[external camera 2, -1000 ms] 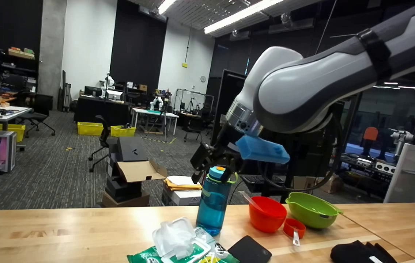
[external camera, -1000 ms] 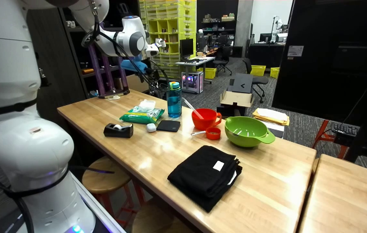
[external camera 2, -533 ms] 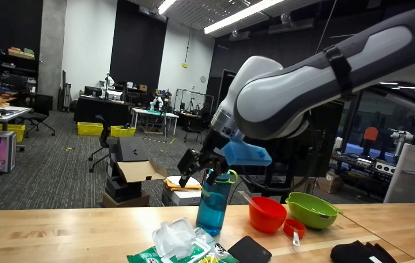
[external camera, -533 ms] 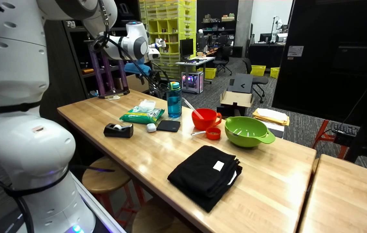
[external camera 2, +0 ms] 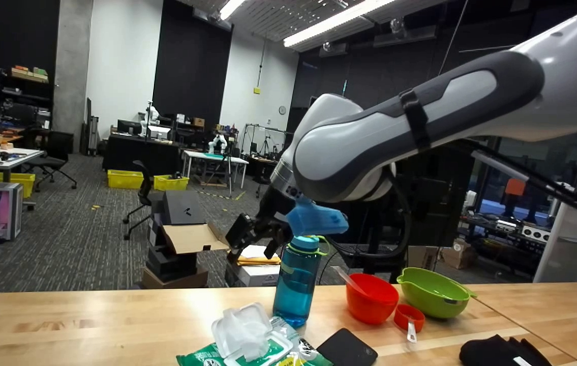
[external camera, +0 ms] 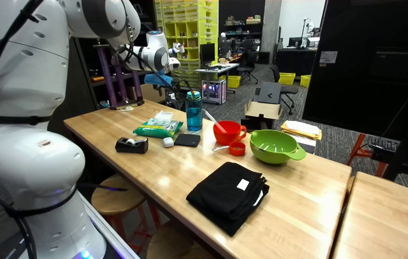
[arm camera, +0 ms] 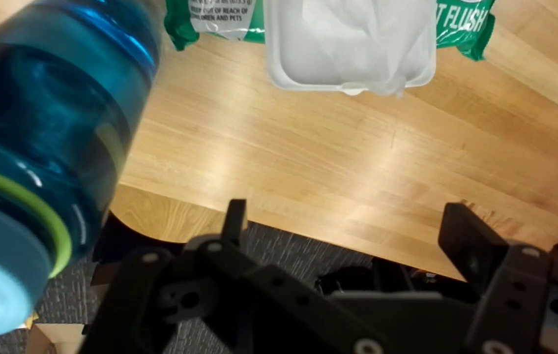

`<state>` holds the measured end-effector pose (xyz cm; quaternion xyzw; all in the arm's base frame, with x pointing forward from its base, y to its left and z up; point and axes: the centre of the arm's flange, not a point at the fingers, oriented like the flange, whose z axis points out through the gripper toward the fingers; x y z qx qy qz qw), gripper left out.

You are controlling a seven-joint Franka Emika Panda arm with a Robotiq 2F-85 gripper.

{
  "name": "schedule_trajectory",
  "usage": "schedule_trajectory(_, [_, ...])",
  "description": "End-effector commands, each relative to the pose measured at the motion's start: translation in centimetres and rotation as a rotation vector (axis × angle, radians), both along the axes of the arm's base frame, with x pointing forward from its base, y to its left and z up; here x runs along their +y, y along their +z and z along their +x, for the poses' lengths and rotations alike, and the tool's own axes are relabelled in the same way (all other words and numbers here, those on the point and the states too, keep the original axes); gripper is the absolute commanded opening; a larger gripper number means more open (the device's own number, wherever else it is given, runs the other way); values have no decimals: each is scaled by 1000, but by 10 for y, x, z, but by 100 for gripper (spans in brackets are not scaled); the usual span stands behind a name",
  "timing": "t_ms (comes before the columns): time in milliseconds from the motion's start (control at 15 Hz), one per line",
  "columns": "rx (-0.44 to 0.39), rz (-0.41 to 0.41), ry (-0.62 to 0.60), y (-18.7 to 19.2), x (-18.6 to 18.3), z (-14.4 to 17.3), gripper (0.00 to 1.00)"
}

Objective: Close the pack of wipes

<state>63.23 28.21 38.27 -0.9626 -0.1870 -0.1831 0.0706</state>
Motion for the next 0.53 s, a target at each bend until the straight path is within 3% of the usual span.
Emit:
schedule_trajectory(0, [-11, 6, 64, -9, 23, 24, 100])
schedule_trajectory(467, [24, 12, 96, -35, 62, 21, 100])
